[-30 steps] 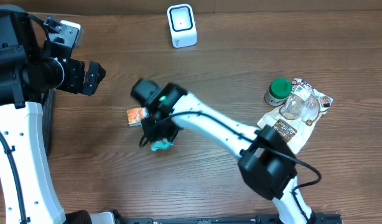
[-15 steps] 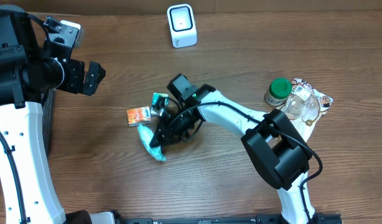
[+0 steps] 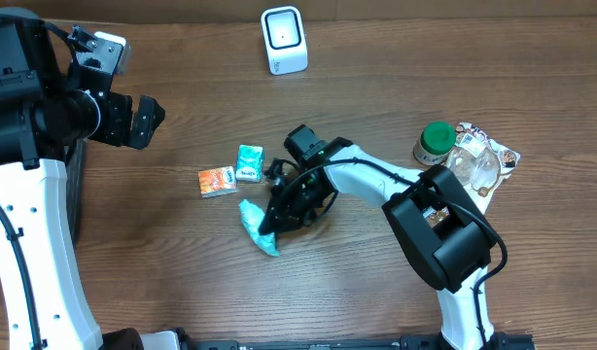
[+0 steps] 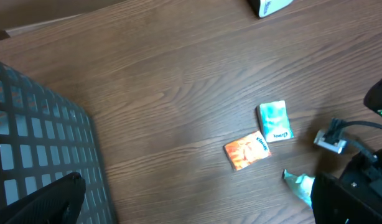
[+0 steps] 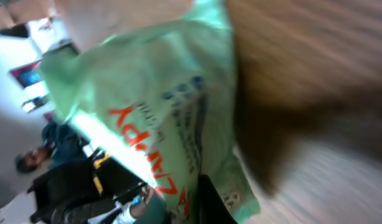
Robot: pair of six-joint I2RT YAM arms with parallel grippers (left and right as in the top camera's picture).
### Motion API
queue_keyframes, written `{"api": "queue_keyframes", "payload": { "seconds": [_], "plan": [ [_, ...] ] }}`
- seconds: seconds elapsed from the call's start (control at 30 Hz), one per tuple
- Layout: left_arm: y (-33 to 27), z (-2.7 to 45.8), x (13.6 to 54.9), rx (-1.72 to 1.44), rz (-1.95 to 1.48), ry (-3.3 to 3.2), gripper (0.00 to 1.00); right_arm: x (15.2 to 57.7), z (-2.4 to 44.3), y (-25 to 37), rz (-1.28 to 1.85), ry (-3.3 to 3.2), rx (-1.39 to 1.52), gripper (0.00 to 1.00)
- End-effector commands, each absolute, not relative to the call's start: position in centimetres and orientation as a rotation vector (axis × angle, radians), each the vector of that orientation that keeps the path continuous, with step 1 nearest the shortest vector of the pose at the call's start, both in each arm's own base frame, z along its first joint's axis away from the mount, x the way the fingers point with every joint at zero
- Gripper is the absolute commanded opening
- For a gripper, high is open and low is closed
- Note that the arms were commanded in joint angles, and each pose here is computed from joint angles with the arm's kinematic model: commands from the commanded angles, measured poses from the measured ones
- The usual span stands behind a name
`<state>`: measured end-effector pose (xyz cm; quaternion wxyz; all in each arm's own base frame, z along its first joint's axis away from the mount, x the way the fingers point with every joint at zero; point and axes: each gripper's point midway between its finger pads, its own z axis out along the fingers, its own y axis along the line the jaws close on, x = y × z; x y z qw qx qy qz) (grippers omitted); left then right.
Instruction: Scan the item barcode
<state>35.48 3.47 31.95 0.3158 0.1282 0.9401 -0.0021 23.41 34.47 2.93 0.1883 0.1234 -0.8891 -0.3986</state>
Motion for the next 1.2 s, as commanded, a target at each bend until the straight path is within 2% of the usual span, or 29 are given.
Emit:
{"api": "queue_keyframes", "payload": {
  "seconds": [0.0,0.07,0.2,0.37,0.57,0.67,0.87,0.9,0.93,1.0,1.07,1.13,1.17],
  "plan": [
    [3.5,32.7,35.5,0.363,0.010,2.451,1.00,24.7,0.2,31.3,-0.852,-2.685,0.237,0.15],
    [3.5,32.7,35.5,0.363,0.010,2.451,1.00,25.1,-0.5,30.1,-0.765,-2.729,0.215,0.33],
    [3.5,32.7,35.5,0.363,0.010,2.451,1.00,25.8,-1.0,28.5,-0.671,-2.773,0.180,0.52],
    [3.5,32.7,35.5,0.363,0.010,2.451,1.00,28.0,-0.1,25.9,-0.504,-2.861,0.146,0.99],
    [3.5,32.7,35.5,0.363,0.010,2.451,1.00,30.2,4.9,26.4,-0.410,-2.955,0.327,1.00],
    [3.5,32.7,35.5,0.363,0.010,2.451,1.00,29.5,6.7,28.6,-0.429,-2.953,0.510,1.00],
    [3.5,32.7,35.5,0.363,0.010,2.451,1.00,27.4,7.2,34.8,-0.619,-2.934,0.774,0.99],
    [3.5,32.7,35.5,0.363,0.010,2.451,1.00,27.1,7.1,35.9,-0.653,-2.930,0.833,0.85],
    [3.5,32.7,35.5,0.363,0.010,2.451,1.00,26.7,7.0,36.6,-0.669,-2.927,0.877,0.65],
    [3.5,32.7,35.5,0.363,0.010,2.451,1.00,25.6,6.6,37.9,-0.690,-2.917,0.939,0.49],
    [3.5,32.7,35.5,0.363,0.009,2.451,1.00,24.6,6.2,38.8,-0.703,-2.906,0.981,0.44],
    [3.5,32.7,35.5,0.363,0.009,2.451,1.00,23.7,5.9,39.6,-0.712,-2.893,1.022,0.33],
    [3.5,32.7,35.5,0.363,0.010,2.451,1.00,23.3,5.8,39.9,-0.715,-2.887,1.038,0.33]
  ]
}}
